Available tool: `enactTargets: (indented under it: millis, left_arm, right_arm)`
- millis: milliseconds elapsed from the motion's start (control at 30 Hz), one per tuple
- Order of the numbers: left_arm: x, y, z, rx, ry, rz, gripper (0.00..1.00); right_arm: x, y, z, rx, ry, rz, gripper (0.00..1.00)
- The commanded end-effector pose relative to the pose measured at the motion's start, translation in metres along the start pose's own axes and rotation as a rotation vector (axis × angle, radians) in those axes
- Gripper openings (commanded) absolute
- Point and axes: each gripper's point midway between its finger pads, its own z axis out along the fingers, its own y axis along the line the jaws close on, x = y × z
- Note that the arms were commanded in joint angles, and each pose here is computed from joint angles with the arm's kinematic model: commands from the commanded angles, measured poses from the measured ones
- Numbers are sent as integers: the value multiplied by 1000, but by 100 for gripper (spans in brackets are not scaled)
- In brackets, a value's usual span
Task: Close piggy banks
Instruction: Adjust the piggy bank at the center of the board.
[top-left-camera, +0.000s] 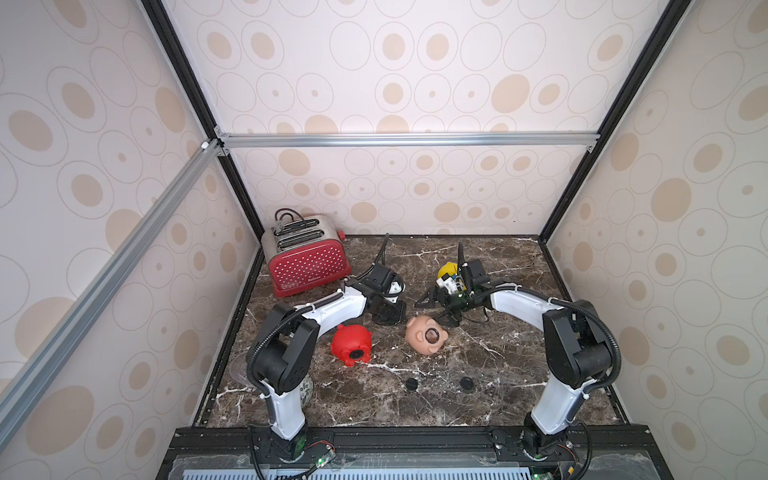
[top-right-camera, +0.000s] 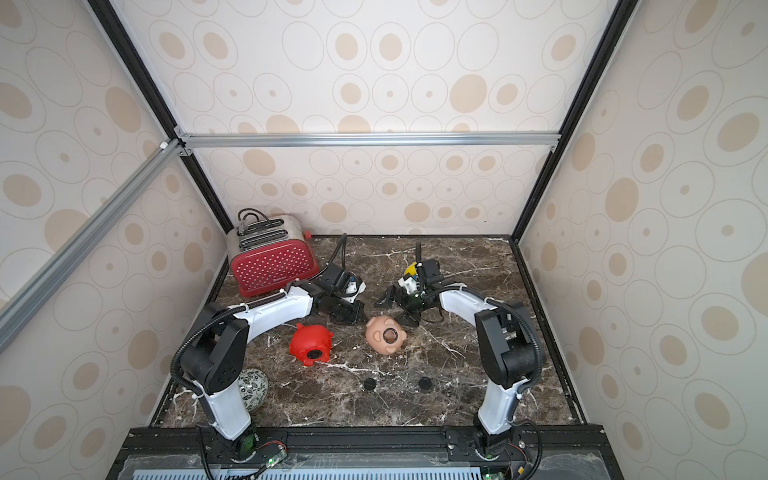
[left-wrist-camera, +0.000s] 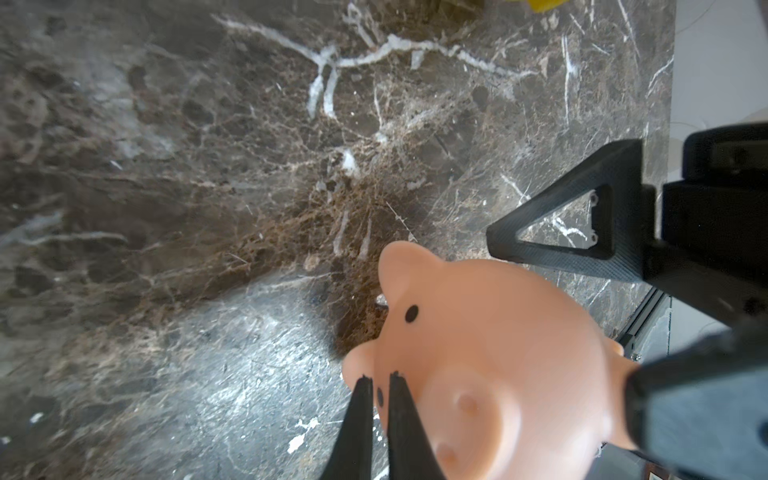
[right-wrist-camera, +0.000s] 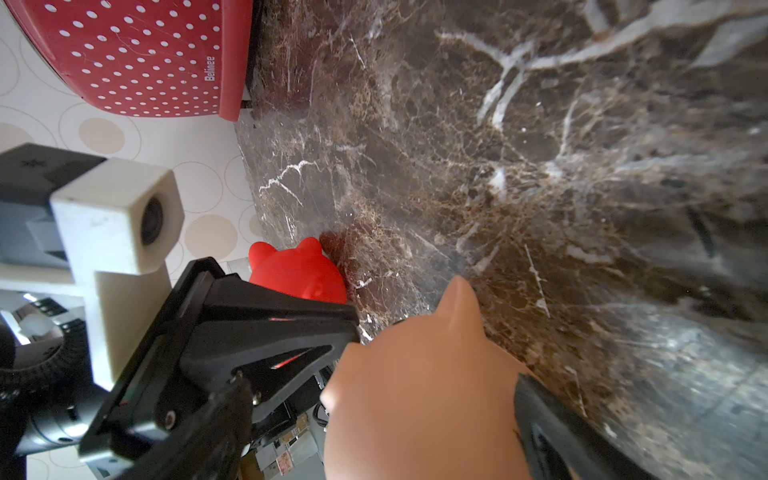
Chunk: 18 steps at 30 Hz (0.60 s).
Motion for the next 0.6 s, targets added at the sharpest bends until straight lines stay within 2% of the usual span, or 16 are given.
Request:
enactTargets:
  millis: [0, 333, 567]
  left_arm:
    - [-14, 3, -16, -26, -47, -3, 11]
    - [-14, 2, -47, -64, -96, 2, 13]
    - [19, -11, -51, 34, -56, -8, 13]
  right_arm:
    - [-9, 1, -3, 13, -14, -13, 100]
    - [-25, 8, -2, 28, -22, -37, 100]
    - [-17, 0, -4, 48, -18, -38, 100]
